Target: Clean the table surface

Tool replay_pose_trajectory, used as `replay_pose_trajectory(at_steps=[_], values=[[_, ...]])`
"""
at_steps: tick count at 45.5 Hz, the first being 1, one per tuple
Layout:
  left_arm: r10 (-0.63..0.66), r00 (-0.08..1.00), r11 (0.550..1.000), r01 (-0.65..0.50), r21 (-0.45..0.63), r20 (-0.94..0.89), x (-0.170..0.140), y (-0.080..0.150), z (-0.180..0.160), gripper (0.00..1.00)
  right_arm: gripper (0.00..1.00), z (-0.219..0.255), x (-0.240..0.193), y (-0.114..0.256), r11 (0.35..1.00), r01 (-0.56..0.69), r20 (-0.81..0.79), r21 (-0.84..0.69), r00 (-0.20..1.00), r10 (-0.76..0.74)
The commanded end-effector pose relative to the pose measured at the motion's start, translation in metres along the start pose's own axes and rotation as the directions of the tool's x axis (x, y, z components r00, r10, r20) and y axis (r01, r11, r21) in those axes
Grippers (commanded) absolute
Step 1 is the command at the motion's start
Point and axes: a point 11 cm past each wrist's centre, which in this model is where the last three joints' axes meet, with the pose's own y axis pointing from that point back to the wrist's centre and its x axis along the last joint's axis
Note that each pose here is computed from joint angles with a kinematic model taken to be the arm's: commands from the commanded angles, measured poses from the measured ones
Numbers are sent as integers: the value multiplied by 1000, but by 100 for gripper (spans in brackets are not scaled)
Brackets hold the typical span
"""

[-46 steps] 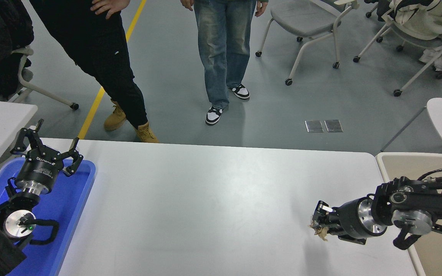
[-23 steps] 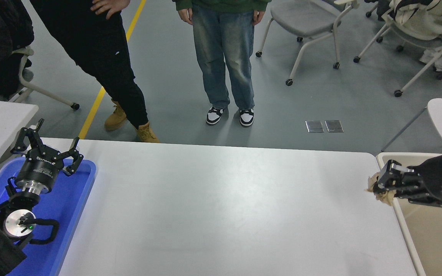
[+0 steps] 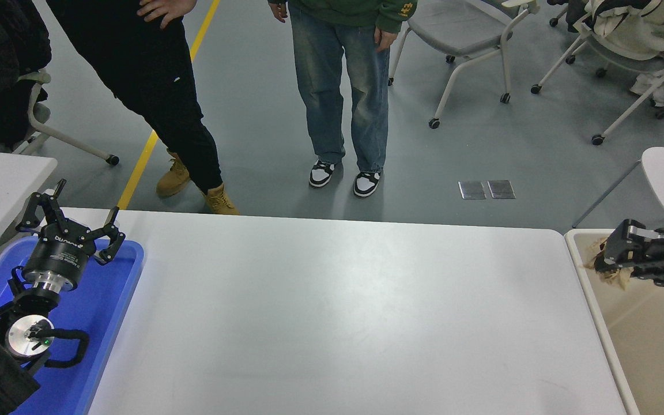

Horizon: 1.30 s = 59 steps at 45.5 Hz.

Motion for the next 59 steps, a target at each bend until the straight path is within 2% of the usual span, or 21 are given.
replay_pose_trajectory(at_steps=[1, 8, 15, 22, 33, 43, 59], values=[[0, 1000, 1000, 0, 0, 0, 0, 0, 0, 100, 0, 43, 38, -3, 988, -94, 78, -121, 992, 104], [-1, 1000, 1000, 1, -1, 0, 0, 0, 0, 100, 0, 78, 57, -9, 963, -164, 153, -213, 968, 198], [0, 1000, 1000, 0, 0, 0, 0, 0, 0, 100, 0, 95, 70, -32, 931, -254, 196, -264, 931, 309], [0, 1000, 1000, 0, 0, 0, 0, 0, 0, 100, 0, 107, 68, -61, 915, -286, 224, -285, 908, 354], [0, 1000, 1000, 0, 0, 0, 0, 0, 0, 100, 0, 134, 54, -124, 879, -332, 250, -341, 870, 425], [0, 1000, 1000, 0, 0, 0, 0, 0, 0, 100, 0, 173, 37, -176, 808, -393, 241, -439, 815, 527], [0, 1000, 1000, 0, 0, 0, 0, 0, 0, 100, 0, 184, -6, -217, 738, -436, 230, -515, 759, 609]])
